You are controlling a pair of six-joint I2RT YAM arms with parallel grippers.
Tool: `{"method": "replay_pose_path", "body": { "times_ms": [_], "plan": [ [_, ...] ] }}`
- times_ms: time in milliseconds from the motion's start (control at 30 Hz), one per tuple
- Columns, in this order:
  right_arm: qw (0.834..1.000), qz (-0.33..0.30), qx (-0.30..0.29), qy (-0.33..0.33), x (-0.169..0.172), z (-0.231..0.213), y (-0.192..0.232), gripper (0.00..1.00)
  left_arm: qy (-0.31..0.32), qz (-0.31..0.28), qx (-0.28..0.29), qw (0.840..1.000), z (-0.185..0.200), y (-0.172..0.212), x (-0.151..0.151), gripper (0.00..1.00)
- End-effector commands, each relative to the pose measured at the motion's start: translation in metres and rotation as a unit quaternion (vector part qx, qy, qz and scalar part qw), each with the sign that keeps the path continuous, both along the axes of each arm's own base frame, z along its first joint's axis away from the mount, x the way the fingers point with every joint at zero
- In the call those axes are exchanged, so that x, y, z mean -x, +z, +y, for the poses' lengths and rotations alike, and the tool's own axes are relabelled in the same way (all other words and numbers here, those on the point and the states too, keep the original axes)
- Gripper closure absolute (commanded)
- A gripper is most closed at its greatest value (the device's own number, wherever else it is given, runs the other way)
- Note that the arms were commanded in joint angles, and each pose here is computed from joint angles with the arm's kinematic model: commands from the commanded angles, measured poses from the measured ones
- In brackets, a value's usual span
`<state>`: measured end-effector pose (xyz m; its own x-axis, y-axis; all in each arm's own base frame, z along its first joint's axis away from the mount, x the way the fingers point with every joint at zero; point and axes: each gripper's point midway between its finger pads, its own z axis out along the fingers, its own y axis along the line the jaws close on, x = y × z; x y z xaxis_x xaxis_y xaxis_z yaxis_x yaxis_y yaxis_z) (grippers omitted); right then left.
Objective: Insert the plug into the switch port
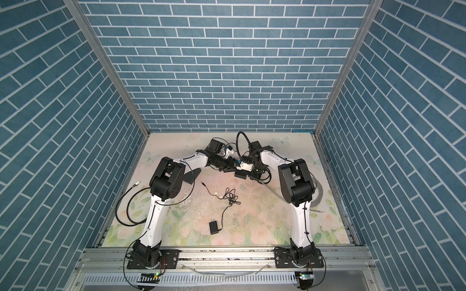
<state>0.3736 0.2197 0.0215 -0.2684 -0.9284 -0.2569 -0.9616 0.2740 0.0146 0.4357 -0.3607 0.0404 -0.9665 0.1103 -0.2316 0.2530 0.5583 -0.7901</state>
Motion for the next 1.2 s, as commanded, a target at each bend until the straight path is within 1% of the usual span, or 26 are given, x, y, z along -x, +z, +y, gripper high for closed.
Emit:
{"method": "replay_pose_path", "body": {
  "times_ms": [0, 133, 200, 300, 367, 467, 600, 767, 800, 1000, 1100, 1167],
  "plan": [
    [0.999, -0.008, -0.032, 0.003, -0.003, 0.014, -0.007, 0.90, 0.001, 0.035, 0.001, 0.999, 0.003, -0.006, 0.014, 0.51],
    [0.997, -0.001, -0.076, -0.004, -0.007, 0.029, 0.008, 0.88, 0.007, 0.053, 0.032, 0.998, -0.002, -0.007, 0.020, 0.52],
    [0.997, 0.002, -0.079, 0.001, -0.005, 0.032, 0.010, 0.88, 0.012, 0.057, 0.051, 0.997, -0.004, -0.005, 0.022, 0.52],
    [0.997, 0.022, -0.079, -0.002, -0.005, 0.033, 0.010, 0.88, 0.011, 0.062, 0.064, 0.996, -0.006, -0.005, 0.026, 0.54],
    [0.995, 0.039, -0.090, -0.003, -0.004, 0.037, 0.015, 0.89, 0.010, 0.063, 0.066, 0.996, -0.006, -0.005, 0.027, 0.55],
    [0.989, 0.070, -0.129, -0.007, -0.001, 0.044, 0.031, 0.89, 0.013, 0.061, 0.064, 0.996, -0.005, -0.004, 0.027, 0.56],
    [0.980, 0.098, -0.167, -0.034, -0.003, 0.050, 0.043, 0.90, 0.024, 0.054, 0.061, 0.996, -0.003, 0.001, 0.025, 0.58],
    [0.976, 0.107, -0.171, -0.080, -0.012, 0.050, 0.044, 0.91, 0.039, 0.061, 0.072, 0.995, -0.001, 0.003, 0.029, 0.60],
    [0.974, 0.125, -0.166, -0.088, -0.010, 0.050, 0.033, 0.90, 0.042, 0.062, 0.069, 0.995, 0.000, 0.002, 0.030, 0.60],
    [0.968, 0.166, -0.141, -0.122, -0.005, 0.046, 0.022, 0.90, 0.049, 0.048, 0.053, 0.996, 0.005, 0.006, 0.029, 0.63],
    [0.963, 0.168, -0.152, -0.143, -0.007, 0.045, 0.024, 0.91, 0.059, 0.034, 0.041, 0.997, 0.008, 0.011, 0.028, 0.64],
    [0.957, 0.169, -0.168, -0.163, -0.012, 0.046, 0.027, 0.91, 0.061, 0.039, 0.043, 0.996, 0.008, 0.010, 0.029, 0.64]
  ]
}}
